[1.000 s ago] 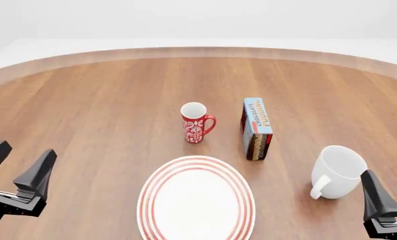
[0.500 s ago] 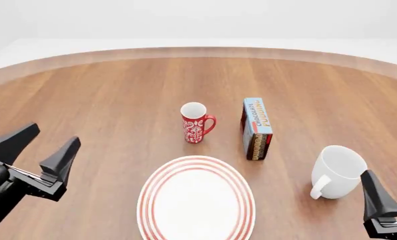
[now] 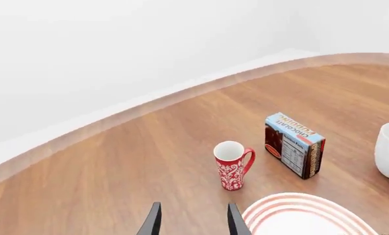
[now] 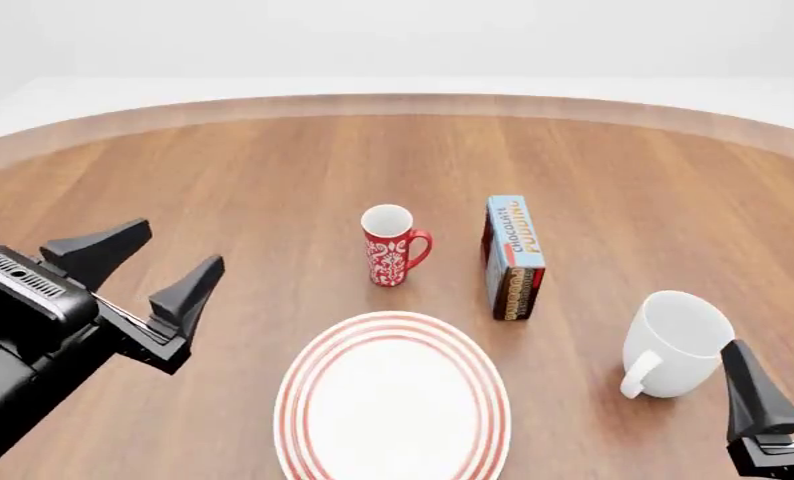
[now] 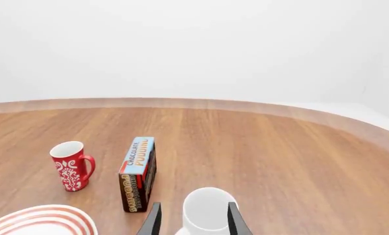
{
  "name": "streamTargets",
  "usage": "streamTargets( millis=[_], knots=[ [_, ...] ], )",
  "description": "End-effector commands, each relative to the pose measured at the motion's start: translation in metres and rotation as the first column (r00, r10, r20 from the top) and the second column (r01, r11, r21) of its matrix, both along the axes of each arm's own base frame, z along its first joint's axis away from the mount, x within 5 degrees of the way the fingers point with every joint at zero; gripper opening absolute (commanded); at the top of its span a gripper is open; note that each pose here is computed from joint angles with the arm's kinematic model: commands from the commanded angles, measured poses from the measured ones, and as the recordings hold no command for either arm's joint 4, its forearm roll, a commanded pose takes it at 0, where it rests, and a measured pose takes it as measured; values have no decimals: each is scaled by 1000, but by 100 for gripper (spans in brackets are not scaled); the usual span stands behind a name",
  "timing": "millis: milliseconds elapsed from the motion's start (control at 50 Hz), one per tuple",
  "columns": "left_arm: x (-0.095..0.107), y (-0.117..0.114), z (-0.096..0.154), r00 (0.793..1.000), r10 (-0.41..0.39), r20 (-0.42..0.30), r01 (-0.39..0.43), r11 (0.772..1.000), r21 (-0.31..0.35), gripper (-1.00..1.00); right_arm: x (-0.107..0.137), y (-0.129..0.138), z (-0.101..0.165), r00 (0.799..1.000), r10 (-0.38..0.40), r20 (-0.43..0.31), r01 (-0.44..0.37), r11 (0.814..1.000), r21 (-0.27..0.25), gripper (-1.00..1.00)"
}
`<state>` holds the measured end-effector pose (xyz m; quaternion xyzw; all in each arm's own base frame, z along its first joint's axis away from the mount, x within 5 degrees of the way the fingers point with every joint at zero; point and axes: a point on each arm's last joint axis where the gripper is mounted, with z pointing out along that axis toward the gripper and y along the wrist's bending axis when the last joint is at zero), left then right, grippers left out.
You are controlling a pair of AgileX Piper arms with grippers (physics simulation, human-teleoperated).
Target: Pick up the white mug and put it on the plate, and put the chocolate pudding to the right of the plate.
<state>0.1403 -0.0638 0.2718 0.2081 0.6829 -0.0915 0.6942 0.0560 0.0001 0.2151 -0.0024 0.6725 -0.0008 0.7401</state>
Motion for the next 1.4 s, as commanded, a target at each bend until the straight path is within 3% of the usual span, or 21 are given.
streamTargets(
  millis=[20,540,1400],
  knots=[
    [11,-16,3,998,-59,-7,60,998,10,100,0,0,0,1000,0,0,0,1000,0,100],
    [33,-58,7,982,-185,-32,186,982,28,100,0,0,0,1000,0,0,0,1000,0,100],
    [44,-127,4,926,-364,-98,370,927,55,100,0,0,0,1000,0,0,0,1000,0,100]
  ],
)
